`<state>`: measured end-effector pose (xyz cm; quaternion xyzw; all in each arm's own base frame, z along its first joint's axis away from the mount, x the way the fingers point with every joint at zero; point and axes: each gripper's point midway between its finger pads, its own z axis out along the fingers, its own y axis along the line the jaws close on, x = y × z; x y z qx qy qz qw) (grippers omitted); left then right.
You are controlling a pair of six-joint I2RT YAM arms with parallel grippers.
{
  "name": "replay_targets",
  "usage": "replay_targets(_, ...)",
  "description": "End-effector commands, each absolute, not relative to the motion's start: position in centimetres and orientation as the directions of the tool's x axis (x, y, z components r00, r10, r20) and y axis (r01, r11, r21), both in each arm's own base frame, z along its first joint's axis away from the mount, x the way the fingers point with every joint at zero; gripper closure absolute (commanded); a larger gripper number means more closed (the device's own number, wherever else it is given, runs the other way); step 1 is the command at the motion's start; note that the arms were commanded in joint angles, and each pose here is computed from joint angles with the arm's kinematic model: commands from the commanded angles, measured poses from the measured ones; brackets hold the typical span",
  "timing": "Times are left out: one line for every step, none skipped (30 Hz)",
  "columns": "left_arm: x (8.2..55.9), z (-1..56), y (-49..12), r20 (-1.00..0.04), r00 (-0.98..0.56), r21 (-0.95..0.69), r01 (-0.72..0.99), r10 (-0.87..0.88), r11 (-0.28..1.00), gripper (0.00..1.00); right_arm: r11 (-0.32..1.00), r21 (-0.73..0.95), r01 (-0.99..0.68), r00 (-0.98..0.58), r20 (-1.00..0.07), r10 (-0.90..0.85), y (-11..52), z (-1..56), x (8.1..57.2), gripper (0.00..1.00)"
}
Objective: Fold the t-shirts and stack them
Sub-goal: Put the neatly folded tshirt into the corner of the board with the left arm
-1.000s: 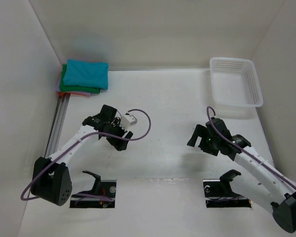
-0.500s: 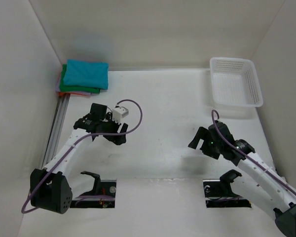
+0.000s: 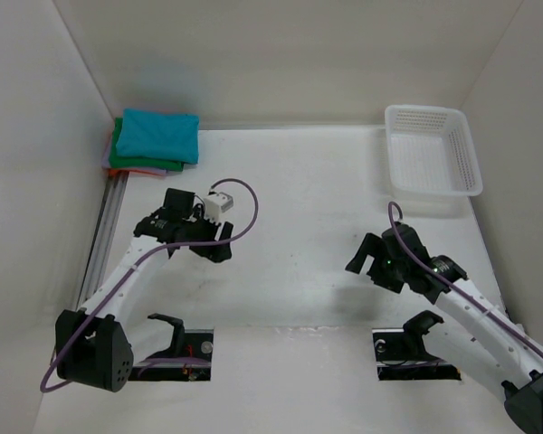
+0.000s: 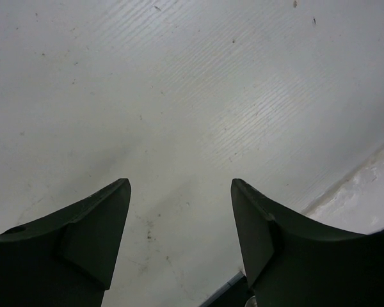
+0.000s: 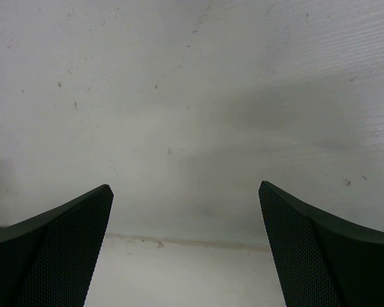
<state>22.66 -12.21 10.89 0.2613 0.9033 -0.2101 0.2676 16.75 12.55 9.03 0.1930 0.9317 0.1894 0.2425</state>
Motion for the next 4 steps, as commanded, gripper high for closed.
replay_targets(23.48,11.97,-12.61,-0.629,-0.705,-0.248,0.582,0.328,0.774,0.37,0.853,0.444,0.276,-0.802,-0.382,0.458,12.44,8.87,16.73,0.00)
replay_targets(23.58,12.02,-12.50,-0.627,-0.709,-0.250,0.576,0.323,0.779,0.37,0.853,0.444,0.276,-0.802,-0.382,0.458,12.44,8.87,16.73,0.00)
replay_targets(23.71,12.15,-12.47,-0.628,-0.712,-0.252,0.570,0.316,0.782,0.35,0.853,0.444,0.276,-0.802,-0.382,0.458,12.44,8.87,16.73,0.00)
replay_targets(23.76,12.29,-12.50,-0.632,-0.712,-0.258,0.566,0.306,0.783,0.35,0.853,0.443,0.276,-0.803,-0.382,0.458,12.44,8.85,16.73,0.00)
